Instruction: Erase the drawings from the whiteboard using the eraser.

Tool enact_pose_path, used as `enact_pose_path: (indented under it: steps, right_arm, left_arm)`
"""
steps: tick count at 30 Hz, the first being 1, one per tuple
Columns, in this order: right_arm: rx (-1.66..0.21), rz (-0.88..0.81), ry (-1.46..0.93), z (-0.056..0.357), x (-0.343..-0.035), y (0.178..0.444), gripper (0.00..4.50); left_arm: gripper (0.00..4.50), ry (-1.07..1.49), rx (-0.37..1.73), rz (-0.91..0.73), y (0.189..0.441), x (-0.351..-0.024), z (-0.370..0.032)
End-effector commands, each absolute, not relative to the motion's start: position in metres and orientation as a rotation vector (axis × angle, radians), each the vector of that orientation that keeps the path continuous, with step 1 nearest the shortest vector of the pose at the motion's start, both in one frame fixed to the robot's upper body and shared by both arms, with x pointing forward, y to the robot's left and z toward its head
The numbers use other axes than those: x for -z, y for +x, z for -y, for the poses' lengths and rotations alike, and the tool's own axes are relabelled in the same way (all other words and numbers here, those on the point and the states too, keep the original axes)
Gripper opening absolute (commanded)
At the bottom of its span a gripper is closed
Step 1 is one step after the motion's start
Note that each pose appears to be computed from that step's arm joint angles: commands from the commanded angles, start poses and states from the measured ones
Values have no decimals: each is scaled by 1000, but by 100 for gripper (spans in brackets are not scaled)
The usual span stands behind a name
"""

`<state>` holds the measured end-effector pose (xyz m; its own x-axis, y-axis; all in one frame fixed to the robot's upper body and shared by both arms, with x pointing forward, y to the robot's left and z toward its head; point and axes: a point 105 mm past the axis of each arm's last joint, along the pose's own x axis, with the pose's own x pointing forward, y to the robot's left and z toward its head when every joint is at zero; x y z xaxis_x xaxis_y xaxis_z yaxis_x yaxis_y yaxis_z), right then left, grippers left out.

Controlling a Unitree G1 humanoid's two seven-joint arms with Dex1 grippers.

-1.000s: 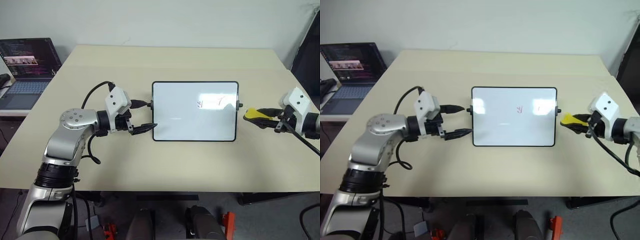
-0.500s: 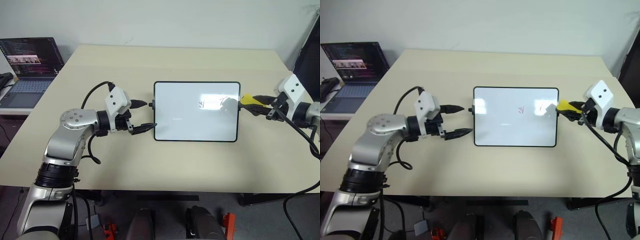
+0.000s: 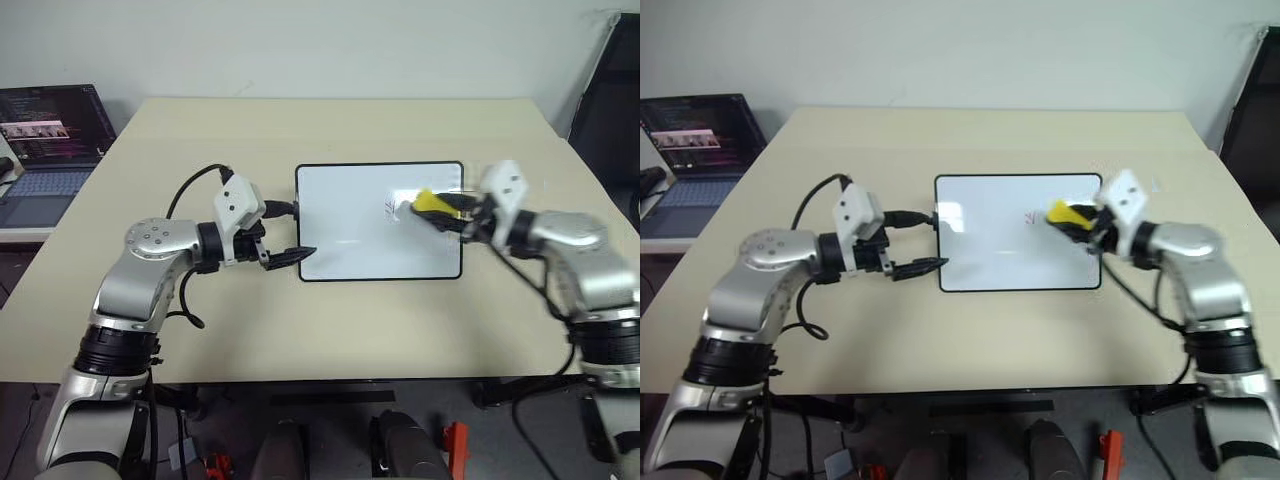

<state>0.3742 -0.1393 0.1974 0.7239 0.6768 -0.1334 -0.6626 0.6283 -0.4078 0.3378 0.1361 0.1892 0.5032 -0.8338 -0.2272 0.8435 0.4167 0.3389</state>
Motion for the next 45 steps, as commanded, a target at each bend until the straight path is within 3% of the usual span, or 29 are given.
enact_pose_path:
  steps: [1, 12, 20, 24, 28, 35, 40, 45]
  right_arm:
    - [-654, 135, -487, 143, -216, 389, 111]
    - [-594, 155, -458, 124, -208, 411, 111]
    - [-677, 68, -566, 97, -165, 404, 111]
    - [-752, -51, -641, 99, -116, 390, 111]
    - [-746, -89, -597, 108, -95, 386, 111]
    - [-506, 5, -548, 137, -129, 416, 111]
    - [-393, 1, -548, 156, -135, 428, 111]
    - [-429, -18, -556, 153, -128, 425, 111]
  left_arm:
    - [450, 463, 1053, 16, 337, -200, -135]
    - [450, 469, 1047, 9, 335, -198, -138]
    - [450, 468, 1034, 16, 337, -196, -138]
    - [450, 467, 1028, 16, 337, -195, -139]
    - [450, 468, 1023, 25, 339, -195, -138]
    - [450, 472, 1028, 28, 341, -196, -136]
    - [450, 471, 1034, 34, 342, -197, -134]
    - [450, 472, 1035, 35, 342, -197, -134]
